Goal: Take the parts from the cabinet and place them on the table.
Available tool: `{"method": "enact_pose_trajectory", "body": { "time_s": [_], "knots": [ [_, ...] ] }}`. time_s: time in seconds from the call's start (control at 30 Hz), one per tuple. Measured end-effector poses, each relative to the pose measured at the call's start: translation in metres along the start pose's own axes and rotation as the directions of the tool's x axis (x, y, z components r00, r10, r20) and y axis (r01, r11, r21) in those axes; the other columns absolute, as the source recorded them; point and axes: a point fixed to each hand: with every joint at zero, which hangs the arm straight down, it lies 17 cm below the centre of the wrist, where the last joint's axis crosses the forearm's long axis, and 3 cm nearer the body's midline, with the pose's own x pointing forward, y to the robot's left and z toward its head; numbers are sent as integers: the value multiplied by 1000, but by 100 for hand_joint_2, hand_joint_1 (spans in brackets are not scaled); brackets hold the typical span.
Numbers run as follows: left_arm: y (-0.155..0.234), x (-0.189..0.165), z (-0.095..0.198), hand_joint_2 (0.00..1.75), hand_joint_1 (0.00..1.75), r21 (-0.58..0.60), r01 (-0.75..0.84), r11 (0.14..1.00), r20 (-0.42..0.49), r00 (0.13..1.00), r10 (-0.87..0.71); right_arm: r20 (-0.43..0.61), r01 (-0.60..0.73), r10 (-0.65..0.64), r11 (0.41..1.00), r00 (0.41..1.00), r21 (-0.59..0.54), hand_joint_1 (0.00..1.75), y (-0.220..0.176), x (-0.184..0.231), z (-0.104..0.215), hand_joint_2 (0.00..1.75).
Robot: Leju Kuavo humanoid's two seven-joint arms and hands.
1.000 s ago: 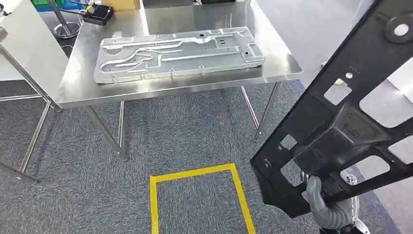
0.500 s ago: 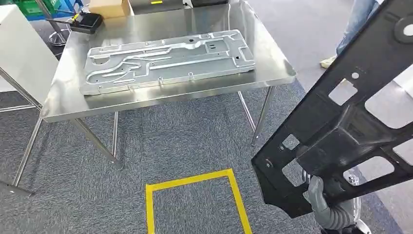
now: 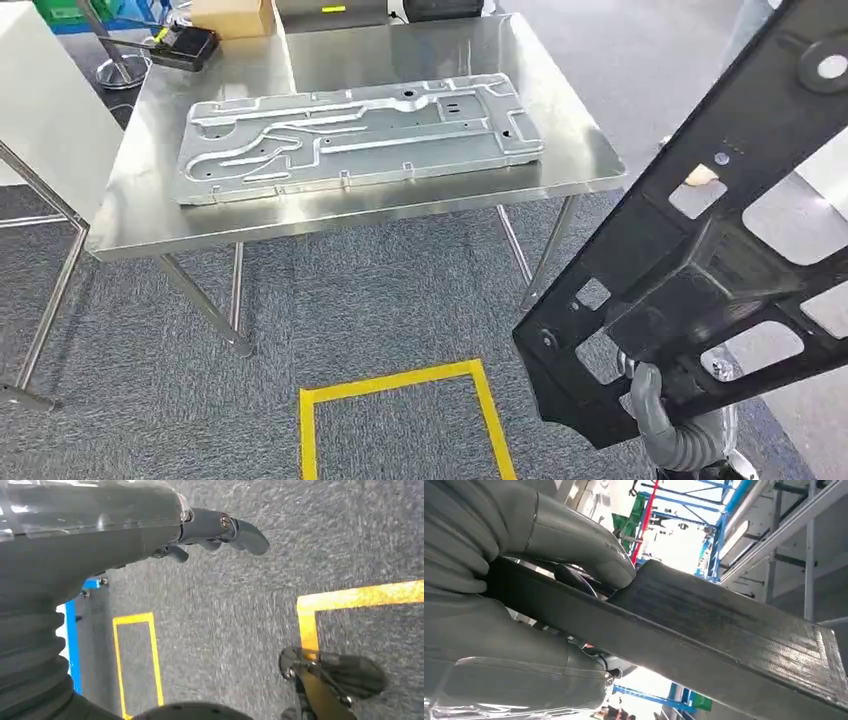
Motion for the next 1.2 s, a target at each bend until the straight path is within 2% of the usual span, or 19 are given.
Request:
{"method": "enact_pose_trajectory", "body": {
  "time_s": [1.2],
  "knots": [
    [4, 0, -1, 175, 0, 12, 1, 1000, 3, 1000, -1, 2, 17, -17, 1000, 1000, -5, 175, -2, 0, 5, 175]
  ]
}}
